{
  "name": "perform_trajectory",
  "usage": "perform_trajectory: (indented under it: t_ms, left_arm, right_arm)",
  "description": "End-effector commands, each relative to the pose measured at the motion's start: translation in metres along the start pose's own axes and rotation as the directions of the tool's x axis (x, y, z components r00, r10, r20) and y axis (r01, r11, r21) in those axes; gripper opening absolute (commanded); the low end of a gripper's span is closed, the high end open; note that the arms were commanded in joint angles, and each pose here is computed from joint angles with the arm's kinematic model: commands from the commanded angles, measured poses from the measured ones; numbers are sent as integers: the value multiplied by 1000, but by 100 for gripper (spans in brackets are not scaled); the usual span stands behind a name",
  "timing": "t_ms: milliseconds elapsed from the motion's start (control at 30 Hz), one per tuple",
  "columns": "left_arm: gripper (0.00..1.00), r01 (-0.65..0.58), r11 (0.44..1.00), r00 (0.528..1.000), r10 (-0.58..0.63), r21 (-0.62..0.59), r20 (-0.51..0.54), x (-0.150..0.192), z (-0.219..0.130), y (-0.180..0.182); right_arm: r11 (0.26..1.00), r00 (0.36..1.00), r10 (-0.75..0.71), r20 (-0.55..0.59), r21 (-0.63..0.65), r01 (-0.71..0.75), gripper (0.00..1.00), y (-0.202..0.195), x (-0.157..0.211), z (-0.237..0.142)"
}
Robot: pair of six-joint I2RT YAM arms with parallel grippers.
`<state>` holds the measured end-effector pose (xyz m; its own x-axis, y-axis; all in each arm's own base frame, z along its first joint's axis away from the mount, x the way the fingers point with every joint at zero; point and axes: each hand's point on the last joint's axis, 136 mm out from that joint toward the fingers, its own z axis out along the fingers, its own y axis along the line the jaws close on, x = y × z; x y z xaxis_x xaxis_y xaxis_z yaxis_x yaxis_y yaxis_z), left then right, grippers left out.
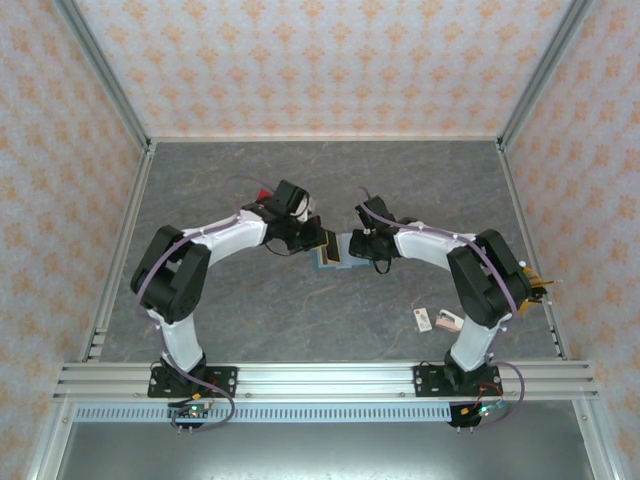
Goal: Take the credit cards out of the card holder
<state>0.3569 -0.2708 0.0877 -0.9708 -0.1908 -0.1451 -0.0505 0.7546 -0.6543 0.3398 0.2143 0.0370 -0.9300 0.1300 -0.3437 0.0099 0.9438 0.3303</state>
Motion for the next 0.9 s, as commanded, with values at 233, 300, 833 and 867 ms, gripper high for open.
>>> perform_trajectory:
  t_ms: [233,300,833,867]
  left_arm:
    - [0,-34,992,993,21,118,114,-19,-61,-1]
    - [0,-34,982,991,9,187,134,-23,-74,-7]
    - [0,45,876,973,-147,480,176,-50,-119,-13]
    - [0,52,874,973,-154,483,174,-51,-119,-12]
  right_arm:
    - [902,991,126,47,-421,-95,53,83,-29,-68]
    - [847,988,157,0,-514,-135,61,102,-31,-72]
    - [562,959,223,-177,-780,-275,75,167,-55,-91]
    - [558,959,218,-181,-783,-275,75,168,-55,-91]
